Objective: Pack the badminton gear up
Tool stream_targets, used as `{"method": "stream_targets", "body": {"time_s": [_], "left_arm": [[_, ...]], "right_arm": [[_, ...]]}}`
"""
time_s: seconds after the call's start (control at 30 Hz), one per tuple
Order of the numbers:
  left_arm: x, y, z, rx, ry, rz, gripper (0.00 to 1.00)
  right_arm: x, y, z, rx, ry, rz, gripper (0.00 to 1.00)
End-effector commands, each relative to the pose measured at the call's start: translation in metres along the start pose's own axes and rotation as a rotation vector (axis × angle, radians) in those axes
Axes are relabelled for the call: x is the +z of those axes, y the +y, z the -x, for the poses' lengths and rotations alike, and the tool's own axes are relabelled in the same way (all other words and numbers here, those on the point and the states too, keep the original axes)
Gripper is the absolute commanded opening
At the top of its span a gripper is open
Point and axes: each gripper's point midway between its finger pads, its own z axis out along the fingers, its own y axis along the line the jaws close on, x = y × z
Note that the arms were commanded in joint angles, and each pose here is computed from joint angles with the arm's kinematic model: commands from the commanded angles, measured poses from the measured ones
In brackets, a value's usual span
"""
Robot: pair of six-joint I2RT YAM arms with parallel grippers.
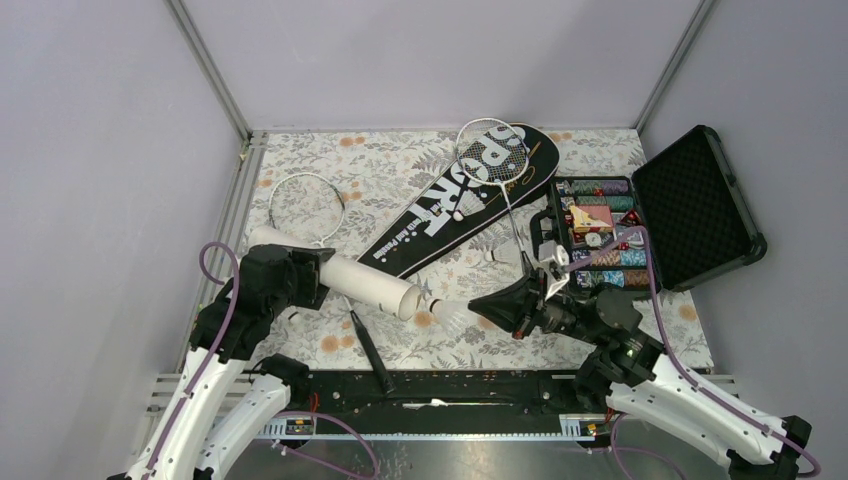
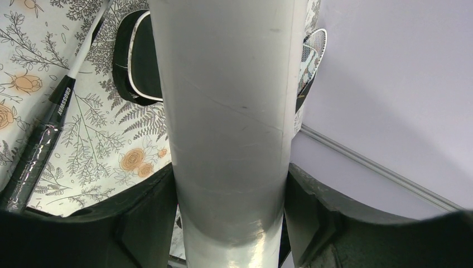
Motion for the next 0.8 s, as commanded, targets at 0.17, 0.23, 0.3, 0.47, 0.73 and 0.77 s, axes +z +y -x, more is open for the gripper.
{"method": "stream_targets", "body": {"time_s": [0.17, 0.23, 0.3, 0.47, 0.73, 0.77], "left_arm": [[-0.017, -0.033, -0.014, -0.053, 0.086, -0.117, 0.34], [-0.016, -0.033, -0.019, -0.056, 0.117, -0.118, 0.34], [-0.017, -0.035, -0.024, -0.053, 0.143, -0.131, 0.34], [-0.015, -0.032, -0.031, -0.056, 0.181, -0.110, 0.34], [-0.014, -0.036, -0.031, -0.077, 0.179, -0.105, 0.33], [-0.014, -0.035, -0.031, -0.082, 0.179, -0.103, 0.33]], "right_arm": [[0.003, 0.035, 0.046, -0.071, -0.126, 0.143, 0.00], [0.009, 0.034, 0.047, -0.068, -0.129, 0.151, 0.00], [0.015, 0.034, 0.046, -0.079, -0.124, 0.165, 0.00], [0.028, 0.036, 0.056, -0.083, -0.149, 0.192, 0.00], [0.044, 0.019, 0.066, -0.089, -0.221, 0.129, 0.00], [0.047, 0.017, 0.067, -0.097, -0.229, 0.125, 0.00]]}}
